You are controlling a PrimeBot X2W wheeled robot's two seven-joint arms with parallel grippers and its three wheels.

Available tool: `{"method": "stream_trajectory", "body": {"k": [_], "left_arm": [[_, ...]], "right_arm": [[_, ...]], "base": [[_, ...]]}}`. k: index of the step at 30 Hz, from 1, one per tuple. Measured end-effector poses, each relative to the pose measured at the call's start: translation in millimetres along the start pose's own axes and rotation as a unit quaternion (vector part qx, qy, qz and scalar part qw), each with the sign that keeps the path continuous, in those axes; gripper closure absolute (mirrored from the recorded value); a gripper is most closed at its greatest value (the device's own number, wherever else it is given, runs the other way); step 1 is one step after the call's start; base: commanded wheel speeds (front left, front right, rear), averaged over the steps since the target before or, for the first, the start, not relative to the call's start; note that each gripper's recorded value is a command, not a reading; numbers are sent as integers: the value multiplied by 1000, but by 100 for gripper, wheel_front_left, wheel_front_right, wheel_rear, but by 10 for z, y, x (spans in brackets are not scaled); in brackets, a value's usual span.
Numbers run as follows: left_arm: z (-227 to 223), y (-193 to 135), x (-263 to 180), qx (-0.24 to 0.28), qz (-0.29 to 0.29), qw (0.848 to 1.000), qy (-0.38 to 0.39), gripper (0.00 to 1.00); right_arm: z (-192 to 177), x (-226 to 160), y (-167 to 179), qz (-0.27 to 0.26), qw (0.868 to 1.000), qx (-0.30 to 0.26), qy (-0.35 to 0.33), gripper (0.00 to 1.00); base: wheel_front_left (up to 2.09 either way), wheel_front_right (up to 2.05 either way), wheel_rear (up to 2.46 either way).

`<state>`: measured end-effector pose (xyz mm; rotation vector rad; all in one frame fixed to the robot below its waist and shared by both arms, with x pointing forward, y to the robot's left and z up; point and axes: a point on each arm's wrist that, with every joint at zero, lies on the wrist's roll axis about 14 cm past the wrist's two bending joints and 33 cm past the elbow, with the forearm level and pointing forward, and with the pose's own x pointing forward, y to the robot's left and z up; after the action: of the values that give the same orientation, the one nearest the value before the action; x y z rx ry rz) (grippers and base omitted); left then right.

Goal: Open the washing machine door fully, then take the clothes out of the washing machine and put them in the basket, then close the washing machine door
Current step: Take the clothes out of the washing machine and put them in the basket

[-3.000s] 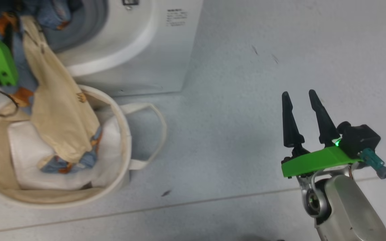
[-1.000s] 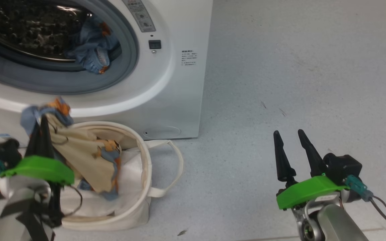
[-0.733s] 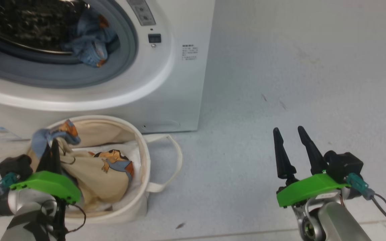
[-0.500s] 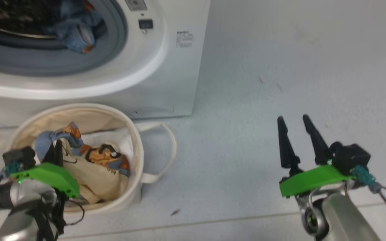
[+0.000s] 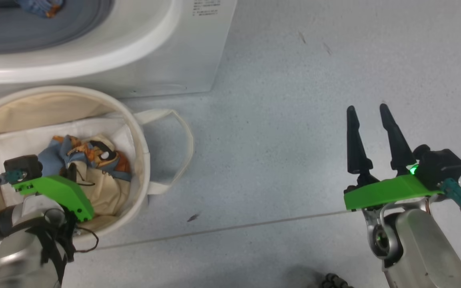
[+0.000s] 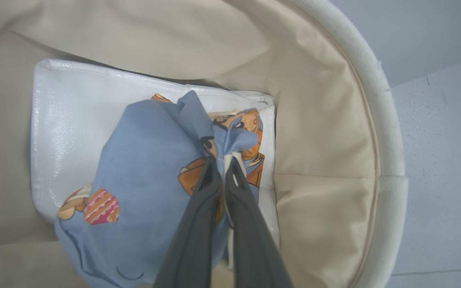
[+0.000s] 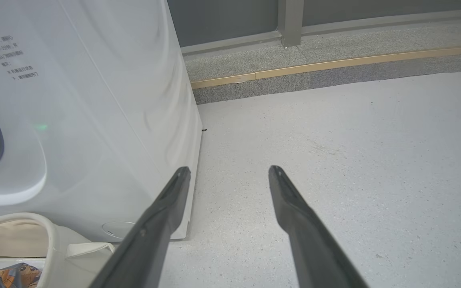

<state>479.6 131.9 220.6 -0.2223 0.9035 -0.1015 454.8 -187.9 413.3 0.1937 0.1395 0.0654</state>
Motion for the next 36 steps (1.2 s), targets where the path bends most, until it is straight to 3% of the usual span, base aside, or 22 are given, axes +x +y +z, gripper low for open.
{"method": "stream_trajectory", "body": {"k": [4,6,7,8,9,21,28,36], "left_arm": [[-76,12,50,3,1,1000,12,100],[-28,8,38,10,2,1000,0,77],[7,9,27,13,3,1000,-8,17],[32,7,10,14,3,1000,-12,4],[59,6,-9,14,5,1000,-15,0],[640,-35,-378,36,7,992,-117,0],[1628,-41,-994,57,9,961,-272,0],[1713,-50,-1601,69,9,936,-345,0]], "right_arm": [[-35,2,-42,-5,1000,-3,4,0],[18,2,-51,-7,1000,-4,-3,0],[46,2,-53,-7,1000,-4,-7,0],[70,0,-52,-7,1000,-4,-10,0],[95,-3,-42,-6,1000,-4,-13,0],[345,-103,178,22,999,2,-39,0],[490,-312,371,42,998,13,-52,0],[591,-568,516,56,996,19,-65,0]], "base": [[0,0,0],[0,0,0],[0,0,0],[0,0,0],[0,0,0],[0,0,0],[0,0,0],[0,0,0]]}}
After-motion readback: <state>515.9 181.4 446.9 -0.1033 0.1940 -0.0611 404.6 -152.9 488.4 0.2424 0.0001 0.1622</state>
